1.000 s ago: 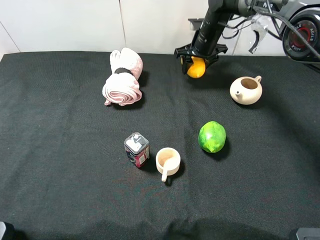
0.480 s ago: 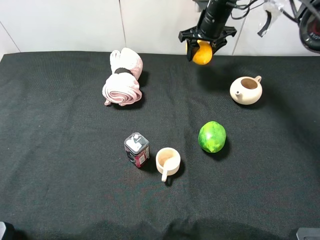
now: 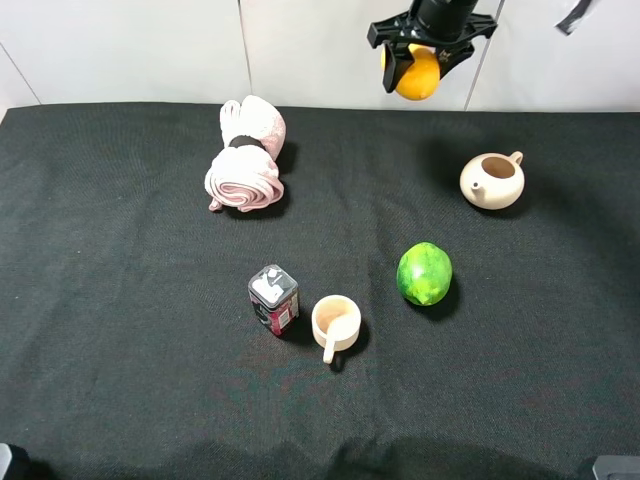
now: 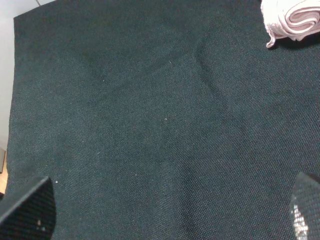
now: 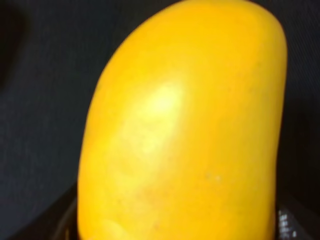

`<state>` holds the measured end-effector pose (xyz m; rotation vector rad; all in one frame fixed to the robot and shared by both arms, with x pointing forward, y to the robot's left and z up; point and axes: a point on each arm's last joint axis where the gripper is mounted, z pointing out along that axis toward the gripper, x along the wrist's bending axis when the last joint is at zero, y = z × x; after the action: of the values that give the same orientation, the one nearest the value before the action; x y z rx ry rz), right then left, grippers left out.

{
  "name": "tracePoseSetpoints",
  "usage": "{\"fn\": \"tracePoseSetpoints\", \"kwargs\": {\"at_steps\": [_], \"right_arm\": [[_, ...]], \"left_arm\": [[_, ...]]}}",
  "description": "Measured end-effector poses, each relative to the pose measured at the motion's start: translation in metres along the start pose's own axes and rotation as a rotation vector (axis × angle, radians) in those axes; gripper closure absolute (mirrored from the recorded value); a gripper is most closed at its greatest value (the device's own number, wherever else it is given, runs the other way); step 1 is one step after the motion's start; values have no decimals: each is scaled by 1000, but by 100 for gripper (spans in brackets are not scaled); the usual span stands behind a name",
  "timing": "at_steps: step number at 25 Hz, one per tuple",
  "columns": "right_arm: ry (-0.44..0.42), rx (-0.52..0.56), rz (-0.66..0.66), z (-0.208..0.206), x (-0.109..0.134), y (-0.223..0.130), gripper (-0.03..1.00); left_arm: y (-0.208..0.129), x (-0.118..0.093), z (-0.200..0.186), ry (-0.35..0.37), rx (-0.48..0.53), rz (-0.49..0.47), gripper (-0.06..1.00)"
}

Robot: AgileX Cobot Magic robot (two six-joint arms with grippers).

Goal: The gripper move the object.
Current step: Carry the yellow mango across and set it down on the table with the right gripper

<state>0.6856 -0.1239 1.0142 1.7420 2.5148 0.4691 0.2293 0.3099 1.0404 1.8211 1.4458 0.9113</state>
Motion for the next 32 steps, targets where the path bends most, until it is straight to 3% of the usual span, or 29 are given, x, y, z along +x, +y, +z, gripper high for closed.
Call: {"fn": "tracePoseSetpoints", "kwargs": {"at_steps": [16,32], "right_arm": [[4,11,44,-71,11,-60,51],[-4,69,107,-103,14,-137,51]], "left_arm": [[0,0,0,0,0,0,-5],[0,0,0,0,0,0,-5]]}}
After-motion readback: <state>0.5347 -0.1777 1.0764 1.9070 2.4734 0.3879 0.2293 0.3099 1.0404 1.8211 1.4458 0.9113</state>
